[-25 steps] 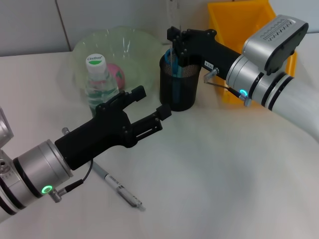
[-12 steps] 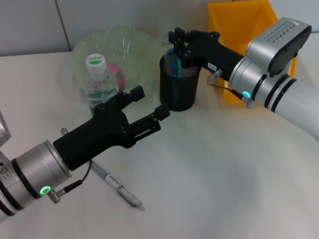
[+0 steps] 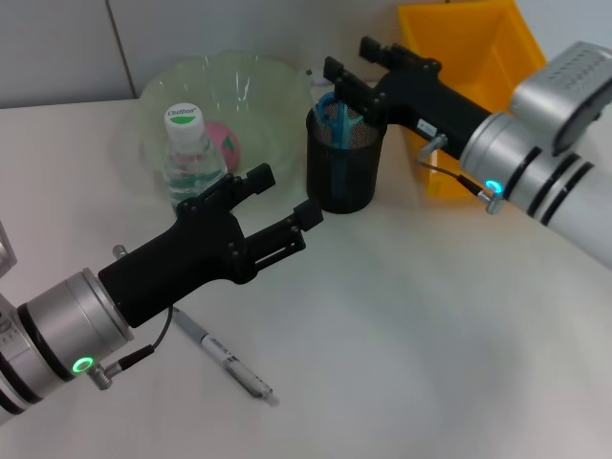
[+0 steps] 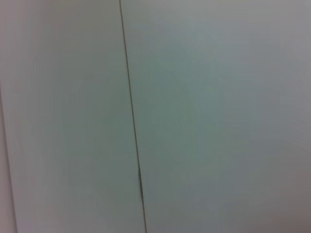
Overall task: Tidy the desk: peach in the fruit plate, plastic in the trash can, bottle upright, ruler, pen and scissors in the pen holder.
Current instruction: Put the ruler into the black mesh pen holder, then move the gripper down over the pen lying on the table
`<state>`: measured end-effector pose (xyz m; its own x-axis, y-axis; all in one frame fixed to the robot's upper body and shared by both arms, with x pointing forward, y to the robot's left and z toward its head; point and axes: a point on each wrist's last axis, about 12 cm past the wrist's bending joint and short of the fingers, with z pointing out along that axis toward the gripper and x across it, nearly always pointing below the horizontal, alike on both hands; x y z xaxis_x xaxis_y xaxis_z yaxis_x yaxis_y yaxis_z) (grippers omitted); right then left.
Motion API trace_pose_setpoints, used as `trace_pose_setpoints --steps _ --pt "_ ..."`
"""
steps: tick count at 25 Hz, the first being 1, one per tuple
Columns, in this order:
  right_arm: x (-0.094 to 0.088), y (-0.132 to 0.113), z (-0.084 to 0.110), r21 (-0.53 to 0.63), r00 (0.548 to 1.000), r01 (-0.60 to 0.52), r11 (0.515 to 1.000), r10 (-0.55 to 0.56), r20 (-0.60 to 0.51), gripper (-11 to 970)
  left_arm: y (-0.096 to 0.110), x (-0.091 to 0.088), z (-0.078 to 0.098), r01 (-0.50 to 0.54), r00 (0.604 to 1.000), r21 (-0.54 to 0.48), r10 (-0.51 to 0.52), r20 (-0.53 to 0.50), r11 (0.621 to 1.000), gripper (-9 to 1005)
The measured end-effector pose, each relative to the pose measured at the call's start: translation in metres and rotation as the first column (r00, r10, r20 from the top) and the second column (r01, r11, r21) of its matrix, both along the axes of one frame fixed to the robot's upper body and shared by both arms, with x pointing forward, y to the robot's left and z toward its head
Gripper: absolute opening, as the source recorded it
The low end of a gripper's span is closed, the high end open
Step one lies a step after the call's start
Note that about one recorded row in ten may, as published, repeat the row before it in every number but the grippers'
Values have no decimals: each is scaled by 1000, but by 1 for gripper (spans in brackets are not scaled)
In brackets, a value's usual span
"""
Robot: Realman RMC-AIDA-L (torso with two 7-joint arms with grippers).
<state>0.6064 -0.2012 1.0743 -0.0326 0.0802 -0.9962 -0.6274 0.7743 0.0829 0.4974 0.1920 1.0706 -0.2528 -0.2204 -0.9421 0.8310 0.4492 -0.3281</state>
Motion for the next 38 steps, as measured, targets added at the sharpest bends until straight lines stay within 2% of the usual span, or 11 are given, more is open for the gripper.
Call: trace_pose_setpoints --steps 5,8,12,14,23,28,29,34,36,37,38 --pt "-7 -15 4 86 1000 -10 996 10 1 629 1 0 0 5 1000 5 -5 2 1000 832" --pt "-23 -31 6 168 999 -53 984 51 19 693 4 -1 0 15 1000 10 -15 4 1000 832" --pt "-51 -53 10 215 984 -179 960 175 38 777 9 -1 1 37 999 21 -37 0 999 830" --pt "-69 -71 14 219 965 -258 941 262 12 777 15 -1 2 54 999 31 -54 -5 998 830" --pt "-110 -119 18 213 927 -325 921 355 -121 777 38 0 9 94 995 84 -95 9 992 827" --pt "-130 -131 15 146 869 -425 893 448 -211 777 51 9 17 136 990 135 -138 5 982 826" --pt "-135 -133 12 104 846 -454 885 465 -262 777 54 11 19 171 985 166 -172 -7 971 825" --pt "-136 -134 7 48 798 -503 863 485 -357 777 57 16 28 242 970 230 -240 -38 943 824" --pt "-136 -134 7 41 793 -508 860 486 -368 777 58 20 37 283 958 266 -282 -44 921 823" --pt "-135 -135 7 36 785 -511 859 484 -386 777 58 23 49 316 946 304 -323 -29 899 823" --pt "-135 -135 7 36 785 -511 859 484 -386 777 58 23 49 316 946 304 -323 -29 899 823"
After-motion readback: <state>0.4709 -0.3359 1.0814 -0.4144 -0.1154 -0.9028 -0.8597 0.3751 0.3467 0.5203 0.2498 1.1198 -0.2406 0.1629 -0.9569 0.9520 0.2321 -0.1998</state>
